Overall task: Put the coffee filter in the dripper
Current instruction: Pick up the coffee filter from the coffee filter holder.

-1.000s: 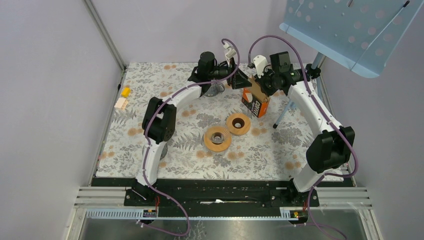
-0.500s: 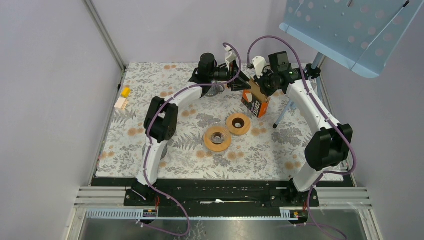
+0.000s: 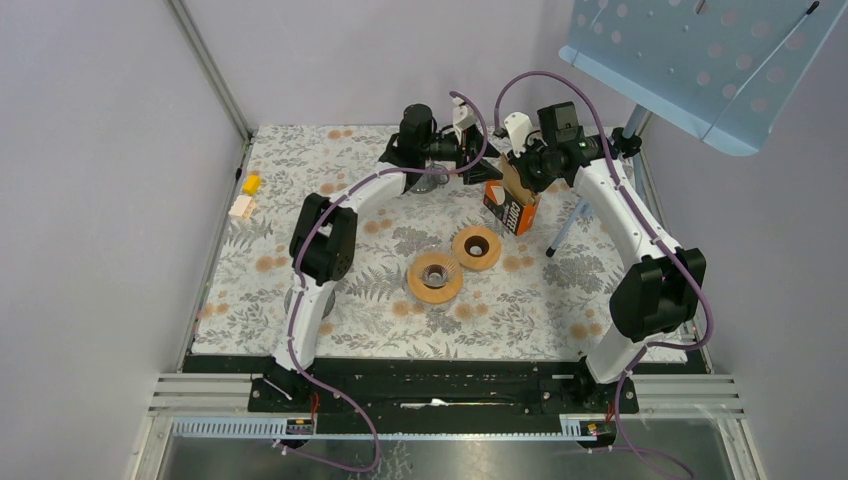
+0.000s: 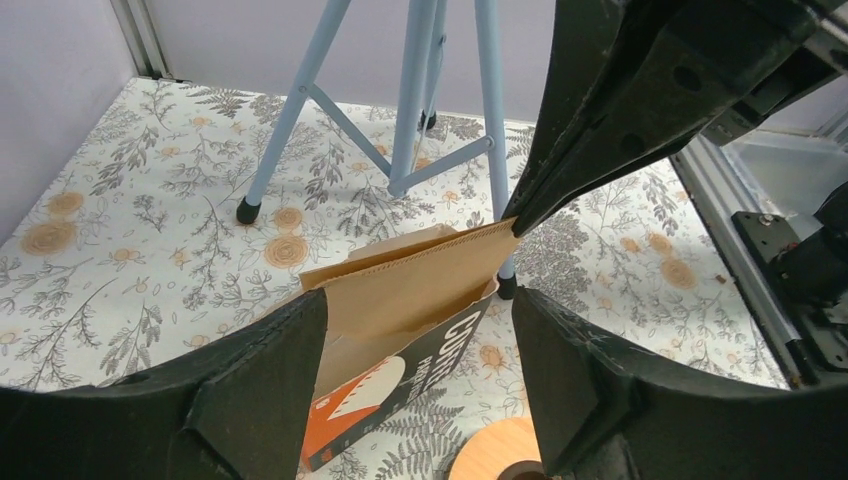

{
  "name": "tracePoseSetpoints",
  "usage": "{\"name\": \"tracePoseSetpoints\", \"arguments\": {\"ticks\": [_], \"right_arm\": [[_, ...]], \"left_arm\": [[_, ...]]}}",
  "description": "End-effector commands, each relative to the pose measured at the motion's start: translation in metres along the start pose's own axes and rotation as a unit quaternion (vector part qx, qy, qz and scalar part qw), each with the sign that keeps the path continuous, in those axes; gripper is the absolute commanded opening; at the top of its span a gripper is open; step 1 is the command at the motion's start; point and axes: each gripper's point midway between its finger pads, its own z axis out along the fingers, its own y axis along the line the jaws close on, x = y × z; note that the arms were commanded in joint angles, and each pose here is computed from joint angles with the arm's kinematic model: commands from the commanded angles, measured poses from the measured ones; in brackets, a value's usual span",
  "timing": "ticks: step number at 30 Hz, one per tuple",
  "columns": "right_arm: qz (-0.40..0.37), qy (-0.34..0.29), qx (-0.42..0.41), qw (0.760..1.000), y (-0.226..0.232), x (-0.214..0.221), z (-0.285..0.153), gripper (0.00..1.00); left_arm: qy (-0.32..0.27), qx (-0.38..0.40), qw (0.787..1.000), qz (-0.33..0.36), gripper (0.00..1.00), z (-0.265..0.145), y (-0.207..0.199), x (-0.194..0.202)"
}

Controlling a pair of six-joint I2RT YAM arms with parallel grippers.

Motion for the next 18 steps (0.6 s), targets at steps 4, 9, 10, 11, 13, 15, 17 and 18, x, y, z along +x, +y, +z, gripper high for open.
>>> {"name": "tracePoseSetpoints", "arguments": {"ticks": [4, 9, 10, 11, 13, 15, 17, 18], "right_arm": [[-0.006, -0.012, -0.004, 1.000, -0.0040, -0.0097, -0.0050, 0.00], [-0.007, -0.013, -0.004, 1.000, -0.0044, -0.0111, -0.0051, 0.00], [-0.007, -0.012, -0.004, 1.000, -0.0043, -0.0107, -0.0051, 0.00], [-0.007, -0.012, -0.005, 1.000, -0.0042, -0.0106, -0.0050, 0.00], [-0.006, -0.010, -0.008, 1.000, -0.0037, -0.0102, -0.0038, 0.00], [-0.007, -0.010, -0.006, 1.000, -0.0042, -0.0114, -0.0043, 0.00], [-0.007, -0.010, -0.005, 1.000, -0.0049, -0.0116, -0.0048, 0.00], [-0.006, -0.010, -0.004, 1.000, -0.0053, -0.0113, -0.0049, 0.00]], "left_arm": [[-0.007, 0.001, 0.995, 0.101, 0.77, 0.0017, 0.0052, -0.0220], [0.000, 0.005, 0.992, 0.124, 0.77, 0.0026, 0.0068, -0.0186], [0.000, 0.005, 0.992, 0.128, 0.77, 0.0028, 0.0071, -0.0189], [0.000, 0.006, 0.991, 0.131, 0.77, 0.0030, 0.0070, -0.0189], [0.001, 0.006, 0.991, 0.133, 0.75, 0.0035, 0.0076, -0.0171], [0.001, 0.010, 0.991, 0.132, 0.73, 0.0034, 0.0063, -0.0162], [0.002, 0.013, 0.991, 0.132, 0.71, 0.0031, 0.0050, -0.0151], [0.003, 0.014, 0.991, 0.133, 0.69, 0.0030, 0.0046, -0.0138]]}}
